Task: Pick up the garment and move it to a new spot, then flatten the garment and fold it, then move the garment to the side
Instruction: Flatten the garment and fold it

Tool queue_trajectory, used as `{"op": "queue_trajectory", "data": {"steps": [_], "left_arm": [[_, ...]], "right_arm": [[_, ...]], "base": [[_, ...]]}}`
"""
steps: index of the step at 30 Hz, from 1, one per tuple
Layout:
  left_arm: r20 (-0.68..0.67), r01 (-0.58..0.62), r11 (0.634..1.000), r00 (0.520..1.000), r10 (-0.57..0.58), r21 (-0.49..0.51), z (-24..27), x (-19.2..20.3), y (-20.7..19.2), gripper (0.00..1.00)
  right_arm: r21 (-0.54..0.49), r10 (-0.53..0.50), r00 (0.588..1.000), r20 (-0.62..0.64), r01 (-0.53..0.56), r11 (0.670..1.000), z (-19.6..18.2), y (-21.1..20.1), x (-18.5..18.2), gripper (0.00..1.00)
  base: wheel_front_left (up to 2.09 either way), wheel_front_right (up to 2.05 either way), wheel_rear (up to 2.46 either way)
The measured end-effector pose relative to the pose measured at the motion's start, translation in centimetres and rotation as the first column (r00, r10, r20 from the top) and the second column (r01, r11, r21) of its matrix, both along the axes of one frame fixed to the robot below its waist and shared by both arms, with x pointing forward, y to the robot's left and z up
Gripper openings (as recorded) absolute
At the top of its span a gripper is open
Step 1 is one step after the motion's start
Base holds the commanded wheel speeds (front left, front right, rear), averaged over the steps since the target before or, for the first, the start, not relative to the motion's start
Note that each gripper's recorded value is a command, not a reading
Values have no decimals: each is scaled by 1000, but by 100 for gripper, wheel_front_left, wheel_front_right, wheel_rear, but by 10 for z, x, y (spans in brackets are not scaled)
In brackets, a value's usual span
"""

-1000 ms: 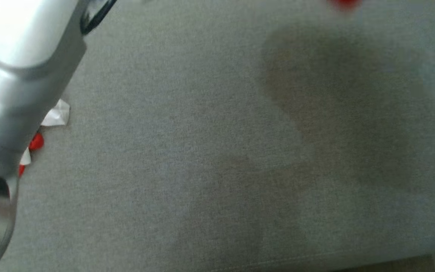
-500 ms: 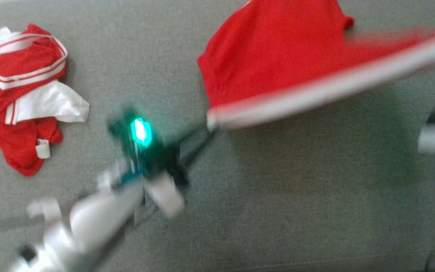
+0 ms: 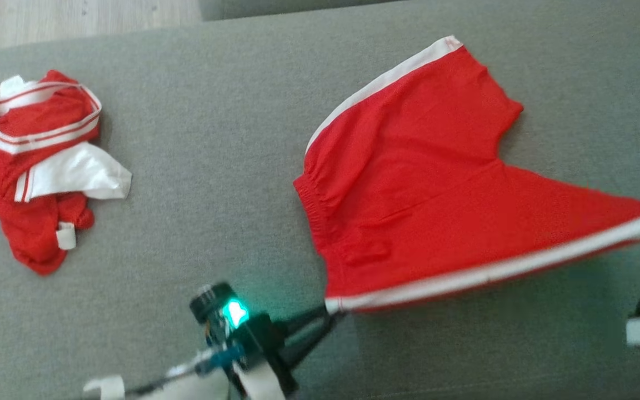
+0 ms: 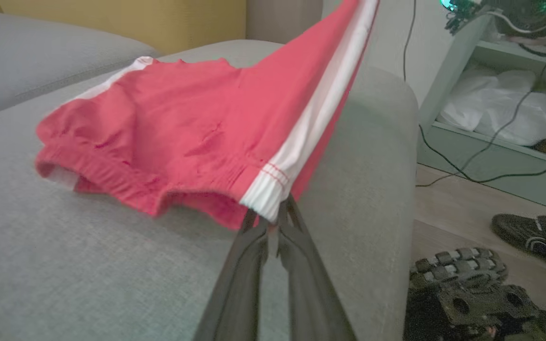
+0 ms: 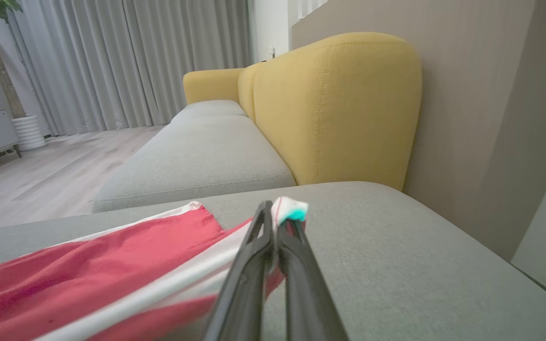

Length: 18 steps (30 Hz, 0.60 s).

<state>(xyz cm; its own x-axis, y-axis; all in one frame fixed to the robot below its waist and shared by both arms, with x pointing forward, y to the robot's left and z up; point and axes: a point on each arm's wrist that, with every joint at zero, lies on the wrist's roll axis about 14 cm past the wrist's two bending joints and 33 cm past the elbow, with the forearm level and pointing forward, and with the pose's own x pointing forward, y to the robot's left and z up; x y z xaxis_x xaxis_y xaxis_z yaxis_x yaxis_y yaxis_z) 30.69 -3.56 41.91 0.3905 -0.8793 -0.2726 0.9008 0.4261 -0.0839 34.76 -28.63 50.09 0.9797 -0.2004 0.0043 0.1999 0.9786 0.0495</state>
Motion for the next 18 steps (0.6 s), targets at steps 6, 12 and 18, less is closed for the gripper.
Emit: {"op": "queue_trajectory", "data": {"steps": [6,12,18], "left_arm": [[-75,-131,991,989,129,-28,16,68,6,0],[-236,-206,978,951,199,-5,7,108,13,0],[-303,-258,966,919,253,25,-6,147,28,0]], "right_arm": [[4,70,996,48,-71,997,15,14,76,0],[-30,157,986,55,-155,987,15,38,148,0],[-27,226,974,-25,-227,974,-22,65,211,0]], "base": [[0,0,0],[0,0,0],[0,0,0]]}}
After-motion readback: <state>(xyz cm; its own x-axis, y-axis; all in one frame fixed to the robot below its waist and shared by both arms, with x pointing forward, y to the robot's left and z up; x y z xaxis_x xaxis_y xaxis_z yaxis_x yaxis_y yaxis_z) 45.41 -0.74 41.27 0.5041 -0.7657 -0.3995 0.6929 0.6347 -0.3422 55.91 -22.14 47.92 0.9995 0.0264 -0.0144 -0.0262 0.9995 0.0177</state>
